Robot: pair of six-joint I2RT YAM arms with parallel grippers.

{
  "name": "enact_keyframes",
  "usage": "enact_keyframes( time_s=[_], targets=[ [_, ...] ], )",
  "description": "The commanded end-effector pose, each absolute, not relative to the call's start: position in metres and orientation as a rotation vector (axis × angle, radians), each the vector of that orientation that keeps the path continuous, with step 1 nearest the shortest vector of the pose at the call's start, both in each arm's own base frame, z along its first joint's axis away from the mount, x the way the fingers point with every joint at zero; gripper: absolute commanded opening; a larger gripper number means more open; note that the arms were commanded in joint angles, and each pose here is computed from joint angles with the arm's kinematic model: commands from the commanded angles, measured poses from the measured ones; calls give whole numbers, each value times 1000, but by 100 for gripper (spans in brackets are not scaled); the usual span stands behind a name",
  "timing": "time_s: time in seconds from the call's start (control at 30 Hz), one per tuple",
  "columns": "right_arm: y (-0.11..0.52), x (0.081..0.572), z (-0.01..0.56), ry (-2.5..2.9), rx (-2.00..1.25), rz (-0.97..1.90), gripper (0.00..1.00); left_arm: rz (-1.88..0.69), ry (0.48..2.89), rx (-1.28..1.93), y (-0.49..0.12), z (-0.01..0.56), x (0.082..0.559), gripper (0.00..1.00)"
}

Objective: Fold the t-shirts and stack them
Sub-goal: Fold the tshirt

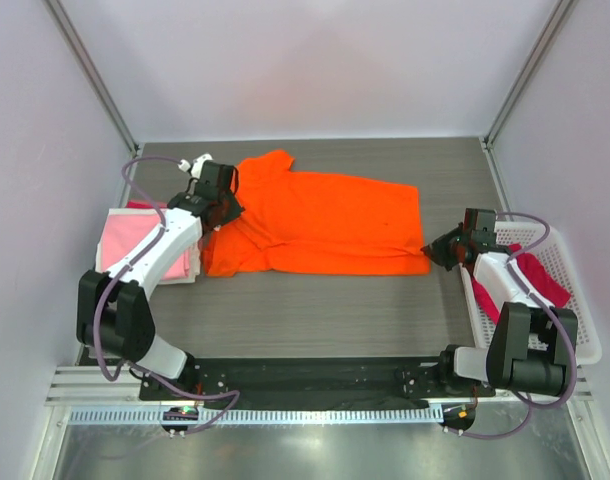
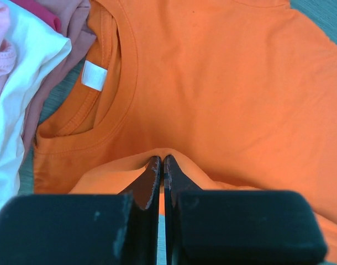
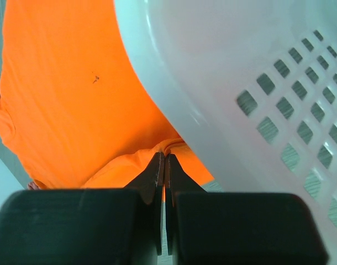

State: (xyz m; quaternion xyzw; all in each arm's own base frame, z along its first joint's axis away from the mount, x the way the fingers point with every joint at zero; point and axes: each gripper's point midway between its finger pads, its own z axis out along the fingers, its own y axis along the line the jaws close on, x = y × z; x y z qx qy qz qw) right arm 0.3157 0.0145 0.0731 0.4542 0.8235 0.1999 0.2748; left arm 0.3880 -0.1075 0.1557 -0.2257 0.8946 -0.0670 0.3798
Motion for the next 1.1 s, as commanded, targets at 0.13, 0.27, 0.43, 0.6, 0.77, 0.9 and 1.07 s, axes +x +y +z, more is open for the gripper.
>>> enact_keyframes(
  time_s=[0.13, 0.27, 0.43, 0.6, 0.77, 0.9, 1.07],
  targets=[
    [11, 339, 86, 2152, 1198, 552, 4, -141, 2223, -592, -101, 170, 411, 0],
    [9, 341, 85, 2142, 1209, 544, 4, -132, 2234, -587, -103, 165, 418, 0],
    [7, 341, 83, 2140, 1216, 531, 4, -134, 2236, -585, -107, 165, 427, 0],
    [7, 340, 83, 2138, 1219, 528, 4, -142, 2233, -560, -112, 169, 438, 0],
    [7, 340, 84, 2134, 1220, 528, 4, -172, 2255, -542, -121, 162, 449, 0],
    [7, 339, 85, 2128, 1223, 526, 4, -195, 2269, -534, -128, 157, 457, 0],
    [6, 339, 85, 2125, 1228, 522, 4, -206, 2275, -508, -134, 156, 471, 0]
  ],
)
